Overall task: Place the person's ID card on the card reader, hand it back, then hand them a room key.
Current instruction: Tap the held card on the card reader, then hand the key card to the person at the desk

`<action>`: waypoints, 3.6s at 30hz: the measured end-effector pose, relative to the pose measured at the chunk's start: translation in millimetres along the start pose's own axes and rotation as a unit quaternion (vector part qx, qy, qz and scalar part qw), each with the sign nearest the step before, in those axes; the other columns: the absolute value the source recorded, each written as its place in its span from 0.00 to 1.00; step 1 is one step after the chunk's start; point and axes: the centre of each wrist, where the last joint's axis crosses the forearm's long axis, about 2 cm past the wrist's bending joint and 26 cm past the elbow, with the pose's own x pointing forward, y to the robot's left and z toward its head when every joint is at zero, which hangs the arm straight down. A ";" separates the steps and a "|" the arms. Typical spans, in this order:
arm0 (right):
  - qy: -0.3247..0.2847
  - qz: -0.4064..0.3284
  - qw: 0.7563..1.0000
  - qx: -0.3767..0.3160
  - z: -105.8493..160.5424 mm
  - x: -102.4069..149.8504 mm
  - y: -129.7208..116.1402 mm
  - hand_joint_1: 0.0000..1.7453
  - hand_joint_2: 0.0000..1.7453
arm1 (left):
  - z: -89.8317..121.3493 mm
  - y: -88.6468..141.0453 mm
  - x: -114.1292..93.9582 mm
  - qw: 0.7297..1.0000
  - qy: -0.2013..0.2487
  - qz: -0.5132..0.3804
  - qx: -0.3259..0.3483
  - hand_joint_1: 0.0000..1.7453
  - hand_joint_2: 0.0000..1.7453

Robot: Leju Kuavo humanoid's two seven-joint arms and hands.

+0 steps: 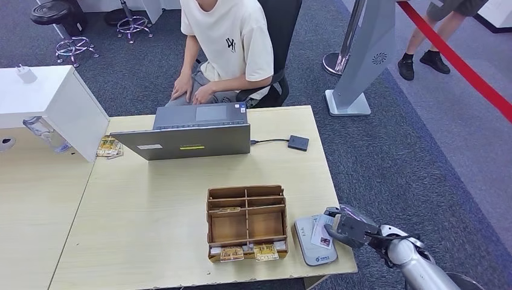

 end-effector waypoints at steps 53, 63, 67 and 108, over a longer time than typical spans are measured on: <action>-0.318 0.227 0.771 -0.503 -83.9 217.1 17.4 1.00 1.00 | 4.8 -13.2 1.3 1.000 0.019 0.004 -0.006 0.00 0.00; -0.355 0.313 0.738 -0.481 -136.5 256.0 -12.0 1.00 1.00 | 5.0 -13.8 3.7 1.000 0.016 -0.018 -0.007 0.00 0.00; -0.355 0.341 0.732 -0.472 -154.6 267.2 -22.5 1.00 1.00 | 5.0 -13.9 3.8 1.000 0.014 -0.027 -0.008 0.00 0.00; -0.288 0.328 0.722 -0.537 -130.3 259.4 -29.3 0.00 1.00 | 6.4 -17.6 4.8 0.999 0.013 -0.041 -0.009 0.00 0.00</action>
